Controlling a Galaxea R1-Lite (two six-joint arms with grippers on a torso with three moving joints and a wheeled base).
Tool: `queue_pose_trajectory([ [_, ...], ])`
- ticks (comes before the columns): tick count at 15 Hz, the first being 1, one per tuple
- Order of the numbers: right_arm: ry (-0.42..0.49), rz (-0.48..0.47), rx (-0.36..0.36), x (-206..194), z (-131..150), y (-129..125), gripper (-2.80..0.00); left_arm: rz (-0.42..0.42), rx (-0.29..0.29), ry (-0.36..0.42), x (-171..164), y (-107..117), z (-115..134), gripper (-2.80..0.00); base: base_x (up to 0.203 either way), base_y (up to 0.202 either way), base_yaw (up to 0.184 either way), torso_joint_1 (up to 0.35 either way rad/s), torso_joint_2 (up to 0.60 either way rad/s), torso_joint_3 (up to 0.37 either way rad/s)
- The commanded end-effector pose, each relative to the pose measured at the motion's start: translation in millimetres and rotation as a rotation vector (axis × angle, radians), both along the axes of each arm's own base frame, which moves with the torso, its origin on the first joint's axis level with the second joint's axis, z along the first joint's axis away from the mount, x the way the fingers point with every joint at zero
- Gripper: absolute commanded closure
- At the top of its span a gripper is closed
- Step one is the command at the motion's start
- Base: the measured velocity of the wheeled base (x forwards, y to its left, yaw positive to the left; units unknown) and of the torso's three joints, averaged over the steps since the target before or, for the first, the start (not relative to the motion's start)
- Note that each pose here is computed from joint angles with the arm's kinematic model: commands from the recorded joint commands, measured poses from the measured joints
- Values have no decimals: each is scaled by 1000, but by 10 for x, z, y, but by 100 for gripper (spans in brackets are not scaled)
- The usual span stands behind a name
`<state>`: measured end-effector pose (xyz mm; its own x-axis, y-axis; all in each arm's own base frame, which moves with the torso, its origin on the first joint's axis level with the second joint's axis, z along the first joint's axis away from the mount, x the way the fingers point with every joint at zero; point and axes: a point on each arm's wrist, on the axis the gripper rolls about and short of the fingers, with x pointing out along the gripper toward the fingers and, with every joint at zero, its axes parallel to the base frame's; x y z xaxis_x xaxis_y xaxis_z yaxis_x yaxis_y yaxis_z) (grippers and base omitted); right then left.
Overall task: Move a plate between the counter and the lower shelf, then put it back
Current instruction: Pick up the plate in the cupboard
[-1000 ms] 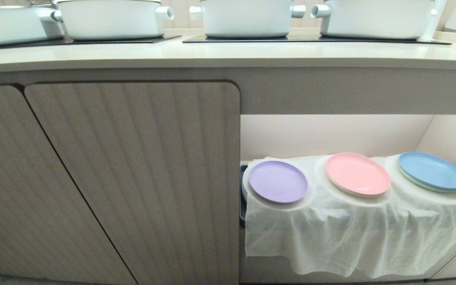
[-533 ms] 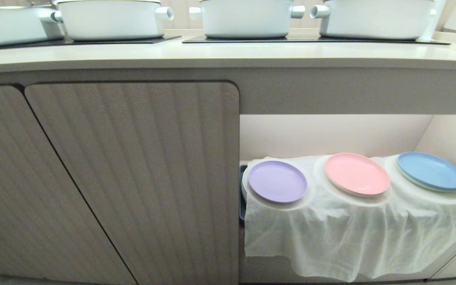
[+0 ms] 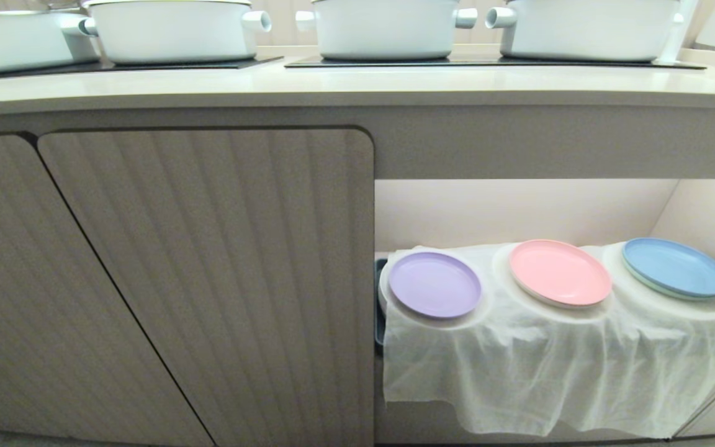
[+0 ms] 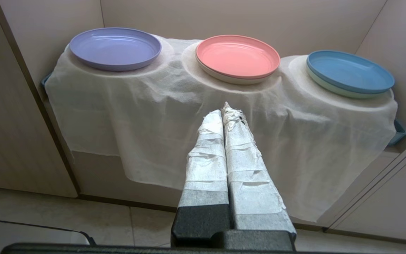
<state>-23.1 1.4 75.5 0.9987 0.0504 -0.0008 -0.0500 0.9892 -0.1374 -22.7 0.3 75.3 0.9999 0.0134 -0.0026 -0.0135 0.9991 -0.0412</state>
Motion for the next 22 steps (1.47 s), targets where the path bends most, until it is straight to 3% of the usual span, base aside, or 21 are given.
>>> queue_pose_trajectory([
  [1,-20,0,-36,-15,57,0,0,2,-1,1,1,0,0,0,0,0,0,0,0,0],
  [4,-60,0,-44,-89,256,1,0,2,0,1,1,0,0,0,0,0,0,0,0,0],
  [10,-35,48,-60,-93,786,8,0,1,0,1,1,0,0,0,0,0,0,0,0,0],
  [12,-4,139,-83,-7,924,27,0,0,0,1,1,0,0,0,0,0,0,0,0,0],
  [14,56,293,-102,113,952,60,0,2,0,1,1,0,0,0,0,0,0,0,0,0],
  [22,295,665,-27,973,910,174,0,1,0,1,1,0,0,0,0,0,0,0,0,0],
])
